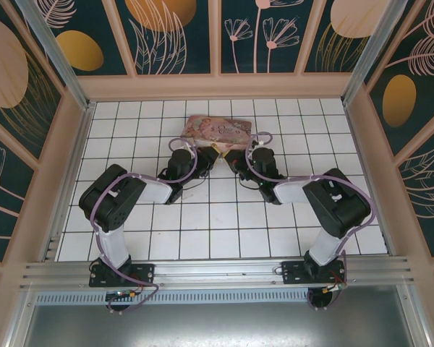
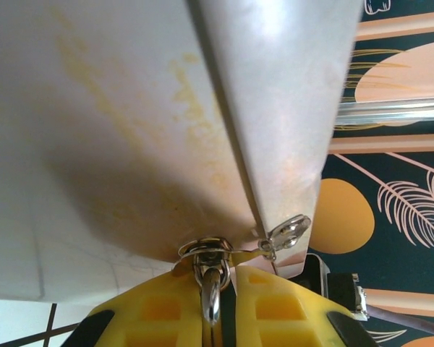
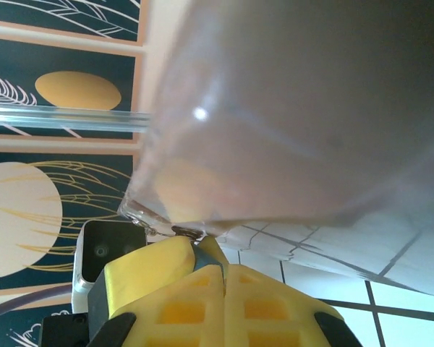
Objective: Unlock the padlock with the key
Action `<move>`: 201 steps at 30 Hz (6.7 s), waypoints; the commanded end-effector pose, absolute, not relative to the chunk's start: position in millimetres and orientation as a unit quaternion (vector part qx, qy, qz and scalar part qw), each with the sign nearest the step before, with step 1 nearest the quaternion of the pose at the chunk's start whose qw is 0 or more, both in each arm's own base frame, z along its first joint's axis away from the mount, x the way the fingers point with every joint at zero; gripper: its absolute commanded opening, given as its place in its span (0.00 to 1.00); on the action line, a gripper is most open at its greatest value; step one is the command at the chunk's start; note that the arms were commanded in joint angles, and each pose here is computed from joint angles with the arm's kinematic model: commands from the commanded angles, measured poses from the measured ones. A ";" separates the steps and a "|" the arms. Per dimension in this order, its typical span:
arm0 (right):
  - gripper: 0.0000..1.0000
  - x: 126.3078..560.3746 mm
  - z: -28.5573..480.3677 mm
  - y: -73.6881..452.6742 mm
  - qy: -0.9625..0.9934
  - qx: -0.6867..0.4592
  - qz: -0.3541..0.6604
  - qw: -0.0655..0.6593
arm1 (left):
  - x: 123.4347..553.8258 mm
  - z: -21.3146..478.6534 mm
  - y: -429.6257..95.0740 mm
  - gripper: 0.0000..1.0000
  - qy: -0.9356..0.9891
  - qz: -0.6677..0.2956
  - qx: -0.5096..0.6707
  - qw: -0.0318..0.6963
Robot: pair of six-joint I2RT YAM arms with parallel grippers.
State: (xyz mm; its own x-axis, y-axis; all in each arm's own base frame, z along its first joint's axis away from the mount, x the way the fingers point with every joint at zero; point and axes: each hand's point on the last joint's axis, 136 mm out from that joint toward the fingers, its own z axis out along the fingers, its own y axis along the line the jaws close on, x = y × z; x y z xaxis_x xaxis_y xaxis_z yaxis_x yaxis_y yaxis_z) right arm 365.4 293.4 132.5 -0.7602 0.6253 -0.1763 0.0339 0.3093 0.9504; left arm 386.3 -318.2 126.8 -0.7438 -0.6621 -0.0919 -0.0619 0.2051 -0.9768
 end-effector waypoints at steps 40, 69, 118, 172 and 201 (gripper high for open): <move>0.60 306.3 113.7 250.5 0.887 -0.093 0.303 0.336 | 358.8 91.4 -349.2 0.00 0.817 -0.519 -0.162 0.194; 0.38 331.4 73.0 250.8 0.896 -0.181 0.065 0.400 | 347.5 108.9 -360.0 0.00 0.816 -0.539 -0.141 0.155; 0.21 339.4 129.0 290.4 0.831 -0.041 0.453 0.322 | 341.4 88.2 -354.7 0.00 0.813 -0.540 -0.171 0.137; 0.31 290.7 108.9 275.1 0.877 -0.202 0.087 0.428 | 350.9 96.6 -359.0 0.00 0.816 -0.536 -0.163 0.142; 0.26 328.7 75.5 257.5 0.866 -0.200 -0.056 0.455 | 347.9 100.5 -355.0 0.00 0.820 -0.531 -0.159 0.142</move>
State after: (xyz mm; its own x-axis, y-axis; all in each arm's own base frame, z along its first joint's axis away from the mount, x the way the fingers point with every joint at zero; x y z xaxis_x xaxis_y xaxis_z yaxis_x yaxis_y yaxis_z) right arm 310.8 253.9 59.8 -0.5425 -0.4190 -0.7281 -0.3382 0.9023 -0.2673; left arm 350.4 -345.7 73.4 -0.8932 -0.4471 -0.0486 -0.1640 0.4246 -0.8904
